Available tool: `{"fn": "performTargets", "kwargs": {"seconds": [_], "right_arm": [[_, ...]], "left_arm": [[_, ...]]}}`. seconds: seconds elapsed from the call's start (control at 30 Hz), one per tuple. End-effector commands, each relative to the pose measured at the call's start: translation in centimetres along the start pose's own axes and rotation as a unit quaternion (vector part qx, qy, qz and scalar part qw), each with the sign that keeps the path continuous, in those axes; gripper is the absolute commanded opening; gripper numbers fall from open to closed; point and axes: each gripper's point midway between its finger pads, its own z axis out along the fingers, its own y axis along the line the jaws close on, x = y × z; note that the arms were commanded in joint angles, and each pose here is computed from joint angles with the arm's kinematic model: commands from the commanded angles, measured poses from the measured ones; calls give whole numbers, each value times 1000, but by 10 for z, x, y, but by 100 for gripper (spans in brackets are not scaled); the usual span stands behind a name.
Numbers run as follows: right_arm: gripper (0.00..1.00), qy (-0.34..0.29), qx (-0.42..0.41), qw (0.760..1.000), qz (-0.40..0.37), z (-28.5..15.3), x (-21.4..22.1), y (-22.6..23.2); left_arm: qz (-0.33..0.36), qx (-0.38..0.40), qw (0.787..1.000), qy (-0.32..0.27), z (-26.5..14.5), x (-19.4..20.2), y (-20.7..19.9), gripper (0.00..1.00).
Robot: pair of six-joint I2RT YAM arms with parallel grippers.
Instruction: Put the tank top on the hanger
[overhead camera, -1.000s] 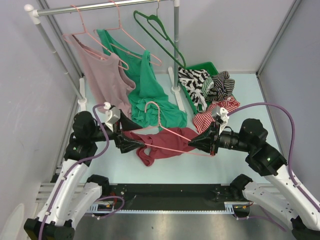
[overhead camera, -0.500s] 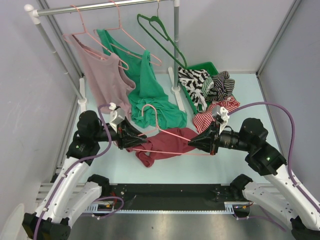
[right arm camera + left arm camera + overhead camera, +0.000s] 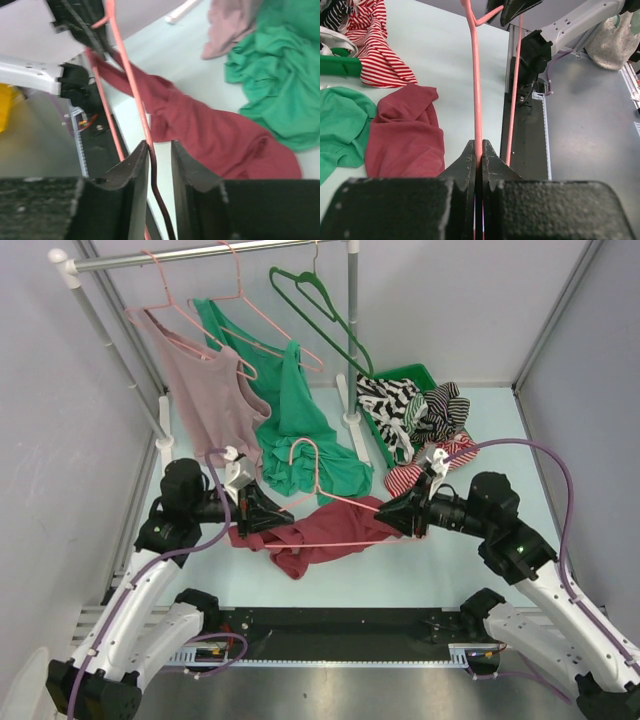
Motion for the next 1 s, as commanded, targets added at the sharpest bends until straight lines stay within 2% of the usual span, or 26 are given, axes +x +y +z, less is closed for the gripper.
{"fn": "performTargets", "kwargs": {"seconds": [0.0,0.07,0.1,0.2,0.3,0.33,0.43,0.5,0.7,0.87,0.9,0.97], "right_arm": [[36,-33,112,993,0,1,-13,-54],[49,-42,118,992,-1,1,-18,-59],[63,-45,119,992,-2,1,-21,-60],[77,-56,126,990,-11,-3,-31,-63],[81,-60,131,989,-20,-6,-37,-64],[82,-59,135,989,-22,-8,-39,-63],[87,-67,162,984,-26,-18,-43,-66],[95,-73,193,978,-27,-26,-46,-73],[97,-57,282,958,-5,-50,-48,-91],[89,-19,204,977,59,-10,-7,-66],[89,-17,162,985,63,9,1,-42],[89,-17,174,982,64,23,14,-36]], "left_arm": [[39,37,998,-9,0,-15,-15,0],[36,38,999,-7,0,-13,-14,0],[35,35,999,-7,0,-13,-13,0],[26,1,1000,0,1,-10,2,0],[15,-33,999,8,2,-6,17,0],[14,-79,997,13,0,-5,33,0],[10,-136,990,25,-5,-2,54,0],[8,-143,989,28,-5,-2,58,0],[0,-206,977,49,-9,1,80,0],[-8,-232,971,62,-10,7,92,0],[-8,-238,969,63,-11,8,93,0],[-10,-239,969,66,-11,11,94,0]]}}
